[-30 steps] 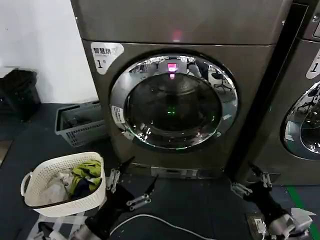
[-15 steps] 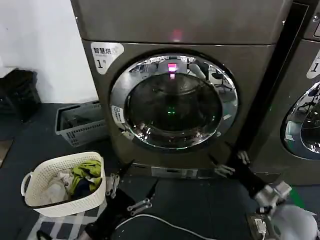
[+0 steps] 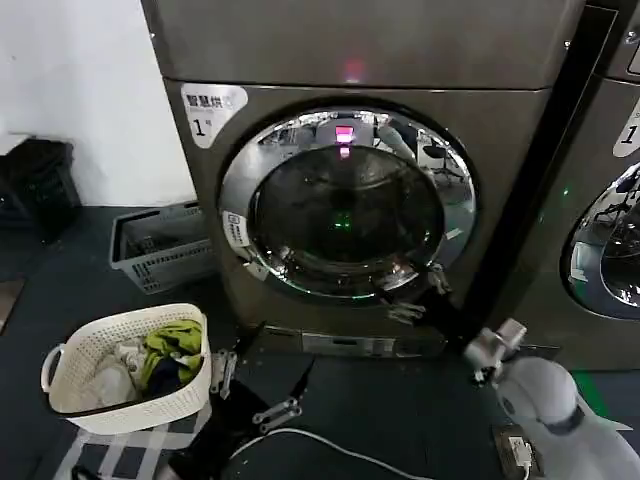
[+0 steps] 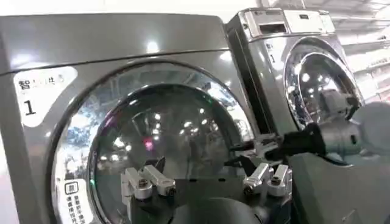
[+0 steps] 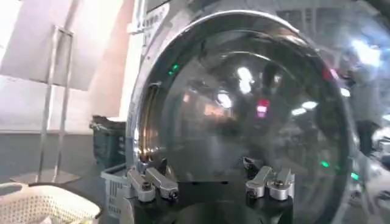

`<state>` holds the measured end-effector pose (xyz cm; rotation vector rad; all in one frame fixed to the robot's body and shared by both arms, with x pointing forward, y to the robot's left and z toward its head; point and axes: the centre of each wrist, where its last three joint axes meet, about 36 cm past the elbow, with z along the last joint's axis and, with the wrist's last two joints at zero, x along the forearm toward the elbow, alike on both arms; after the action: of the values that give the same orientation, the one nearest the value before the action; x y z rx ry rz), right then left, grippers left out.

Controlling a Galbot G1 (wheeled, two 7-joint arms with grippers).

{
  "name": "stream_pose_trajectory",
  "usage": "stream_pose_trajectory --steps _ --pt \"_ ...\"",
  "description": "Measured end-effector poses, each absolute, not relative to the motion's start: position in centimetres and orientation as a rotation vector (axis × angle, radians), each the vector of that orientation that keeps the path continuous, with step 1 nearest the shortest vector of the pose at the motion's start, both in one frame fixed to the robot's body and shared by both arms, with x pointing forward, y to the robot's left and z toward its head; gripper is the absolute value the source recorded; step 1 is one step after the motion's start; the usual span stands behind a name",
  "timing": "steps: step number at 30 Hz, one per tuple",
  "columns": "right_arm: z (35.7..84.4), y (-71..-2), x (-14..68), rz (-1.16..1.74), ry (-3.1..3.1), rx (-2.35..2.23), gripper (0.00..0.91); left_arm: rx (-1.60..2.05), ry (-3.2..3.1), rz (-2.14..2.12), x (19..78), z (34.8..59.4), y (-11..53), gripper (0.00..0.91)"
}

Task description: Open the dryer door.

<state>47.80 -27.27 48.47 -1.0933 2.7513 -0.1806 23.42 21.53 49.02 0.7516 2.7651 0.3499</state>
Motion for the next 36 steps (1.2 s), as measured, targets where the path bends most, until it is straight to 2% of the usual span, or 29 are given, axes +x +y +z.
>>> stream_pose_trajectory --steps 36 --pt "50.8 -13.2 58.1 -0.193 2.588 -1.321 0.907 0.707 2.771 0.354 23.2 48.7 21.6 0.907"
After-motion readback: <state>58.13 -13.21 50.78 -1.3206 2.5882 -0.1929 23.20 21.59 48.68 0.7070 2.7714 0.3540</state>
